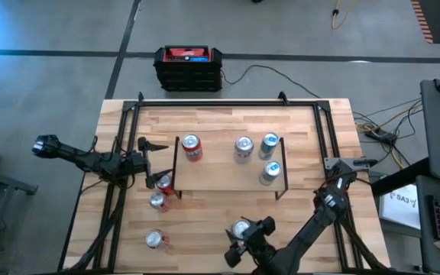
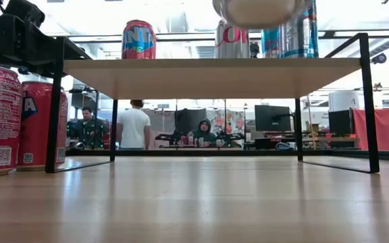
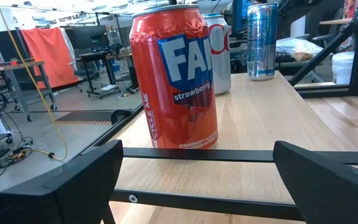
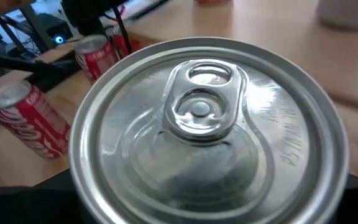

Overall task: Place canned beverage on shelf
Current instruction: Put the silver red soda can on the shelf aligned with the other silver red soda can

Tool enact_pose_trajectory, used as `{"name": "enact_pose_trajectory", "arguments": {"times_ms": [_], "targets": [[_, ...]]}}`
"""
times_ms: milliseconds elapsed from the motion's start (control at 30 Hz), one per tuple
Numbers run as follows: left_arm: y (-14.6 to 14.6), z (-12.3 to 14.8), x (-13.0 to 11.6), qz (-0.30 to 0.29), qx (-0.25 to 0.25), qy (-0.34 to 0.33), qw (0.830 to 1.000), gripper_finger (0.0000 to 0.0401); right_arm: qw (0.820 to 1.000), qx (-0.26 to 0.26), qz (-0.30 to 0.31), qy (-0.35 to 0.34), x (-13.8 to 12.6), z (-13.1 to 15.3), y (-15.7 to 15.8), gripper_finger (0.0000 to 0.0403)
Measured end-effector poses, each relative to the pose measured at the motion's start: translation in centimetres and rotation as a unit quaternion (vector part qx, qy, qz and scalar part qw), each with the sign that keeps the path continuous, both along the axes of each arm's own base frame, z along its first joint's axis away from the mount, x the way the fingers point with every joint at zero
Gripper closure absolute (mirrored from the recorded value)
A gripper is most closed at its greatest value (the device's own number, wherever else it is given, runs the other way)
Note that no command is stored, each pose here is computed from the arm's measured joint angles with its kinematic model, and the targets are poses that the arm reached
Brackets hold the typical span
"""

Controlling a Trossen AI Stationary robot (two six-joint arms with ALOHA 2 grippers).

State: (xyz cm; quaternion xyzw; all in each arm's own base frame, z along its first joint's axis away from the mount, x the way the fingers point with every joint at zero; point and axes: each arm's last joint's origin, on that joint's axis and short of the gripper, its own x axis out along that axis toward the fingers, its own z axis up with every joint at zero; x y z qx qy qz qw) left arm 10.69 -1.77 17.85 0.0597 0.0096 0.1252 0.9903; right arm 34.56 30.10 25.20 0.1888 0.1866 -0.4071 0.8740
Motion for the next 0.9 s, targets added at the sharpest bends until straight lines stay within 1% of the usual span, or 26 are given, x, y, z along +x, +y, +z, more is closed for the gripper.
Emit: {"name": "enact_pose_trajectory", "arguments": {"times_ms": [167, 267, 367, 500, 733, 900], "targets": [[0.0, 0.0, 0.0, 0.0, 0.0, 0.0, 1.0, 0.0001, 1.0, -0.019, 0.009, -0.003, 0.1, 2.6, -1.5, 0.0116], [0.0, 0.0, 0.0, 0.0, 0.0, 0.0, 1.0, 0.0001, 1.0, -0.027, 0.005, 0.004, 0.6, 3.5, -2.8, 0.0116], [0.0, 0.0, 0.0, 0.0, 0.0, 0.0, 1.0, 0.0001, 1.0, -0.025, -0.008, 0.009, 1.4, 3.9, -4.1, 0.0116], [0.0, 0.0, 0.0, 0.0, 0.0, 0.0, 1.0, 0.0001, 0.999, -0.006, -0.037, 0.012, 2.5, 4.3, -6.2, 0.0116], [0.0, 0.0, 0.0, 0.0, 0.0, 0.0, 1.0, 0.0001, 0.996, 0.014, -0.085, 0.026, 4.7, 4.2, -10.0, 0.0116], [0.0, 0.0, 0.0, 0.0, 0.0, 0.0, 1.0, 0.0001, 0.993, 0.016, -0.112, 0.026, 5.7, 4.2, -12.1, 0.0116]]}}
